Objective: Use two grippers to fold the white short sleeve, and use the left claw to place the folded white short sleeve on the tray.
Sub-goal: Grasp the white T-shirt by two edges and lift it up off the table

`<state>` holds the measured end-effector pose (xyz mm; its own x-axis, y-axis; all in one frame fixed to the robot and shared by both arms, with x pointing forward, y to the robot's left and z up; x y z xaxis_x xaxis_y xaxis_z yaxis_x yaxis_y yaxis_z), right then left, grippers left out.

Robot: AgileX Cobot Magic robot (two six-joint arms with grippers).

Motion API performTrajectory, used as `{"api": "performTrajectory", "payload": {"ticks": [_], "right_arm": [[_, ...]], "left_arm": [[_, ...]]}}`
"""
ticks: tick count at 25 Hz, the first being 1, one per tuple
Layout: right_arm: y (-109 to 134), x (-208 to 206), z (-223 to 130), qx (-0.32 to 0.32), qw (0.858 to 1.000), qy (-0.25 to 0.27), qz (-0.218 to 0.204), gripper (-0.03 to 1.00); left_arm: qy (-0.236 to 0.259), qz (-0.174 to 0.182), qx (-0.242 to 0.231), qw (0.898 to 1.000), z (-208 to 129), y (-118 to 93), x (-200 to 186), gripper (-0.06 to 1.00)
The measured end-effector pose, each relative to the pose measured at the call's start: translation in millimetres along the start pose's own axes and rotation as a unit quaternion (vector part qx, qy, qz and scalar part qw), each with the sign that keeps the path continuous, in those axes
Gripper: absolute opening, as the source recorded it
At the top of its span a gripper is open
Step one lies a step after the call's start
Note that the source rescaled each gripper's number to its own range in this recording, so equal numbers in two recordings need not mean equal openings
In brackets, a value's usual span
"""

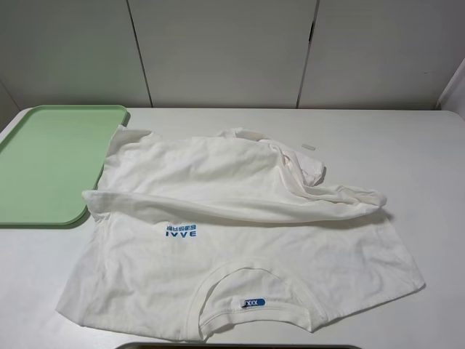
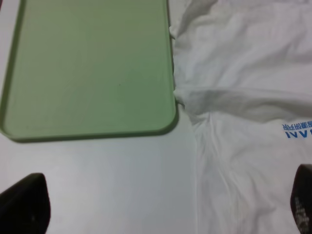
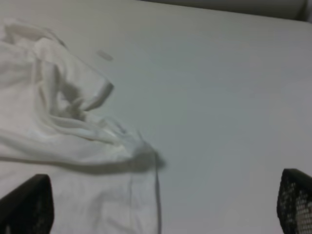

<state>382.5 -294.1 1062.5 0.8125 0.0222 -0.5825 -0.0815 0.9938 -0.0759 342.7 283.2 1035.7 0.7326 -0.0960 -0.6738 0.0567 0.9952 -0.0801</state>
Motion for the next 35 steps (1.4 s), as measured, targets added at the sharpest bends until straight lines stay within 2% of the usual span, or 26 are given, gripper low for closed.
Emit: {"api": "performTrajectory", "payload": {"ticks": [4, 6, 8, 11, 12, 14, 19, 20, 21, 23, 26, 27, 32, 35], "right_arm": [[9, 13, 24, -0.022, 0.999, 0.007, 0.033, 1.00], [21, 21, 37, -0.041, 0.997, 0.010, 0.063, 1.00], [43, 36, 47, -0.086, 0.990, 0.029, 0.110, 1.00], [61, 46, 50, -0.120, 0.982, 0.045, 0.141, 1.00], [69, 50, 49, -0.136, 0.977, 0.052, 0.155, 1.00], [82, 57, 48, -0.160, 0.969, 0.064, 0.175, 1.00], [132, 74, 30, -0.261, 0.929, 0.098, 0.244, 1.00], [148, 82, 22, -0.296, 0.912, 0.110, 0.263, 1.00], [148, 82, 22, -0.296, 0.912, 0.110, 0.263, 1.00], [164, 91, 11, -0.332, 0.893, 0.124, 0.279, 1.00], [190, 118, -8, -0.418, 0.850, 0.136, 0.289, 1.00], [192, 129, -13, -0.433, 0.844, 0.144, 0.283, 1.00], [189, 152, -28, -0.477, 0.821, 0.174, 0.262, 1.00], [180, 160, -32, -0.507, 0.806, 0.186, 0.242, 1.00]], "left_arm": [[0.059, -0.019, 0.033, 0.998, 30, -7, 10, 0.98], [0.077, -0.043, 0.069, 0.994, 43, -16, 19, 0.98], [0.093, -0.075, 0.120, 0.986, 50, -30, 29, 0.98], [0.117, -0.107, 0.209, 0.965, 48, -47, 42, 0.98], [0.122, -0.113, 0.224, 0.960, 46, -50, 44, 0.98], [0.144, -0.132, 0.285, 0.938, 40, -62, 54, 0.98], [0.183, -0.185, 0.403, 0.877, 20, -95, 69, 0.98], [0.183, -0.185, 0.403, 0.877, 20, -95, 69, 0.98], [0.192, -0.197, 0.440, 0.855, 15, -102, 73, 0.98], [0.203, -0.204, 0.493, 0.821, 7, -110, 81, 0.98], [0.219, -0.202, 0.537, 0.789, -1, -117, 93, 0.98], [0.227, -0.198, 0.551, 0.778, -3, -118, 98, 0.98], [0.258, -0.169, 0.585, 0.750, -9, -115, 123, 0.98], [0.277, -0.162, 0.591, 0.740, -13, -114, 133, 0.98]]}}
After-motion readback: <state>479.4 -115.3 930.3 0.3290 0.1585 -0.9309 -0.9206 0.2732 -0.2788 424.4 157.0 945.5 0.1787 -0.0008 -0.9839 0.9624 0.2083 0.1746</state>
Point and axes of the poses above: a point on each arm's last joint axis where the gripper is mounted, x pointing out along that axis toward the gripper, y along the wrist's bending axis when the last joint is at zero, z = x × y, the point moved 10 cm from there along x, pointing out along that axis toward the gripper, and after that the axes turned 2 degrees about -x, right-handed, at the moved point
